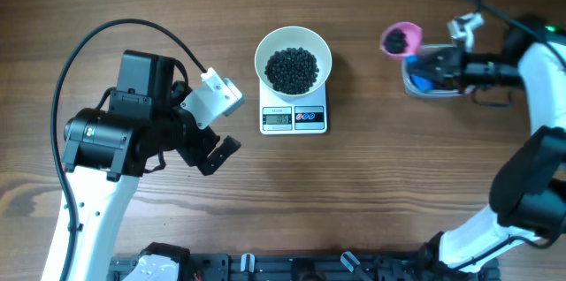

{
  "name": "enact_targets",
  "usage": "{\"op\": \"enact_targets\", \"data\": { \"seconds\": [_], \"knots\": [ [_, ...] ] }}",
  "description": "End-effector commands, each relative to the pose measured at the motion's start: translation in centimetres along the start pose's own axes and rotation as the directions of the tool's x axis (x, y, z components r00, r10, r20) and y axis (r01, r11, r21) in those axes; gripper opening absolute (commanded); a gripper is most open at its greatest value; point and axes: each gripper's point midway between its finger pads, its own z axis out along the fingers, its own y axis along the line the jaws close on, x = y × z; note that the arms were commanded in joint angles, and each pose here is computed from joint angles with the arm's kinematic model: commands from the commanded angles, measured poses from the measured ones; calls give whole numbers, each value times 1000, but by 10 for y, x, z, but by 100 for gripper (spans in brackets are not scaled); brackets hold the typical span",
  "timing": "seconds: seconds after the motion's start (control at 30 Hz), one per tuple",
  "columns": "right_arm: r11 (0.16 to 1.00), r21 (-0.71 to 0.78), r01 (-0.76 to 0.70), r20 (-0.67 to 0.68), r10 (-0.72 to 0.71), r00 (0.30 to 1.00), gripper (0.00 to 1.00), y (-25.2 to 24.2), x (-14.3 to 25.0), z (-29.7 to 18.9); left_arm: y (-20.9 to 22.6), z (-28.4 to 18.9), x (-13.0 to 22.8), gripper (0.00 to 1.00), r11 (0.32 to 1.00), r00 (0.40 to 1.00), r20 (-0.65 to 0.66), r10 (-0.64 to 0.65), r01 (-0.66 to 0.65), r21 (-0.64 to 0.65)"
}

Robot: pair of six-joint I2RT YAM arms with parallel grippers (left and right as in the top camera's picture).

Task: Scoop item into bowl and weigh 150g on scale
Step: 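Move the scoop over the white bowl and pour the beans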

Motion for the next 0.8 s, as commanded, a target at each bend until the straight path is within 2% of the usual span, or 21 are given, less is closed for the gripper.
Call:
{"op": "enact_targets", "data": {
  "seconds": [0.0, 0.17, 0.27, 0.4, 0.47, 0.53, 0.77],
  "knots": [
    [998, -46, 41, -19, -42, 999, 4, 50, -1, 27, 2, -3, -2, 100, 1000, 1000, 10, 10, -10, -8],
    [978, -3, 211, -80, -210, 974, 4, 84, 4, 91, 2, -3, -2, 100, 1000, 1000, 10, 10, -10, -8],
    [937, 156, 312, -139, -292, 946, 4, 76, 16, 126, 2, -3, -2, 100, 1000, 1000, 10, 10, -10, -8],
    [863, 294, 411, -179, -372, 911, 4, 77, 22, 146, 2, -3, -2, 100, 1000, 1000, 10, 10, -10, -8],
    [790, 407, 458, -184, -420, 888, 5, 75, 18, 147, 2, -3, -2, 100, 1000, 1000, 10, 10, -10, -8],
    [667, 528, 526, -216, -494, 843, 4, 74, 17, 146, 2, -3, -2, 100, 1000, 1000, 10, 10, -10, -8],
    [338, 647, 683, -387, -626, 677, 4, 68, 15, 144, 2, -3, -2, 100, 1000, 1000, 10, 10, -10, -8]
  ]
}}
